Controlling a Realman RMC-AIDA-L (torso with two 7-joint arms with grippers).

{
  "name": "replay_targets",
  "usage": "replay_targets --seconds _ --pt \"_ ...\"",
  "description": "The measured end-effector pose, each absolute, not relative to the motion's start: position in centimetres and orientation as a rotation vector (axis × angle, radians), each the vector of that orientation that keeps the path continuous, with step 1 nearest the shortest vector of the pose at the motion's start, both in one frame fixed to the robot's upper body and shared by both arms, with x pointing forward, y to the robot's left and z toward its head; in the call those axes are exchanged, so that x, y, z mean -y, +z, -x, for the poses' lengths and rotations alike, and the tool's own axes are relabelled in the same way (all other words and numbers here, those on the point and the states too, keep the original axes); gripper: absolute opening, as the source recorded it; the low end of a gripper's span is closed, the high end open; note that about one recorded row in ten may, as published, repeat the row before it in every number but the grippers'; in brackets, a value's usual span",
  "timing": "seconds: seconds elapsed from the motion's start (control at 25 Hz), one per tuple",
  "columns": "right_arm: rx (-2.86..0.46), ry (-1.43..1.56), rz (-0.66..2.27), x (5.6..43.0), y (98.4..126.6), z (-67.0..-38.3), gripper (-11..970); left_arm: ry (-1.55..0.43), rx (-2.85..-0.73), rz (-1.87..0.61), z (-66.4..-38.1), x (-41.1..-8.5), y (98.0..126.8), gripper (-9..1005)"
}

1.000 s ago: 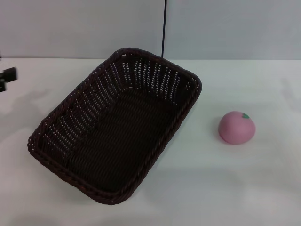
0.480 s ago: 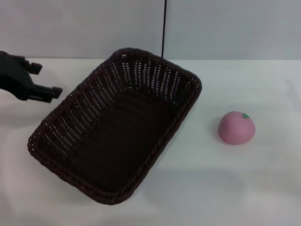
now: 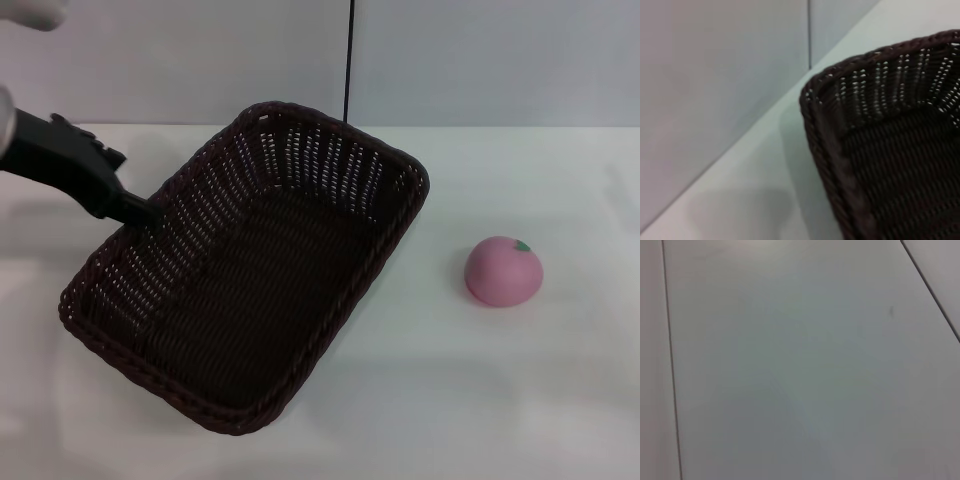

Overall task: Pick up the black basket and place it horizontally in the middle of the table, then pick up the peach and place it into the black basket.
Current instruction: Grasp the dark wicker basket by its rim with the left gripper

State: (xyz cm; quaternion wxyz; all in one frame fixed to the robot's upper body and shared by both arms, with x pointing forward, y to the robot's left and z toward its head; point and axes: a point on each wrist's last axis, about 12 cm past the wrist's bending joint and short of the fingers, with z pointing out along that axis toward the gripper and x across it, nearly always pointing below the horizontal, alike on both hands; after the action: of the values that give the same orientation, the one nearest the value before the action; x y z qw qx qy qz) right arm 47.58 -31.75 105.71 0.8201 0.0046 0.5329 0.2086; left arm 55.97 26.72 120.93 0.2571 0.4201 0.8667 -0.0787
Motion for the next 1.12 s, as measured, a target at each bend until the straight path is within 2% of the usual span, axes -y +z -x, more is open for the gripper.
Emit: replay_targets --seconds 0.08,0.36,0.8,1.12 --pt "-1.133 0.444 -0.008 31.7 105.8 -47.7 720 -0.229 -2.399 -1.149 -56.2 -25.3 120.8 816" --pt "-1.13 0.451 -0.005 31.6 105.9 -48.0 720 -0.22 -2.455 -1.136 -56.8 -23.6 119.4 815" --pt "-1.128 0.47 -0.015 31.6 105.9 -48.0 720 -0.116 -2.484 -1.149 -57.8 -23.1 117.0 804" --pt "-1.132 0.472 -0.013 31.5 105.9 -48.0 720 -0.108 -2.49 -1.21 -58.6 -21.8 116.5 780"
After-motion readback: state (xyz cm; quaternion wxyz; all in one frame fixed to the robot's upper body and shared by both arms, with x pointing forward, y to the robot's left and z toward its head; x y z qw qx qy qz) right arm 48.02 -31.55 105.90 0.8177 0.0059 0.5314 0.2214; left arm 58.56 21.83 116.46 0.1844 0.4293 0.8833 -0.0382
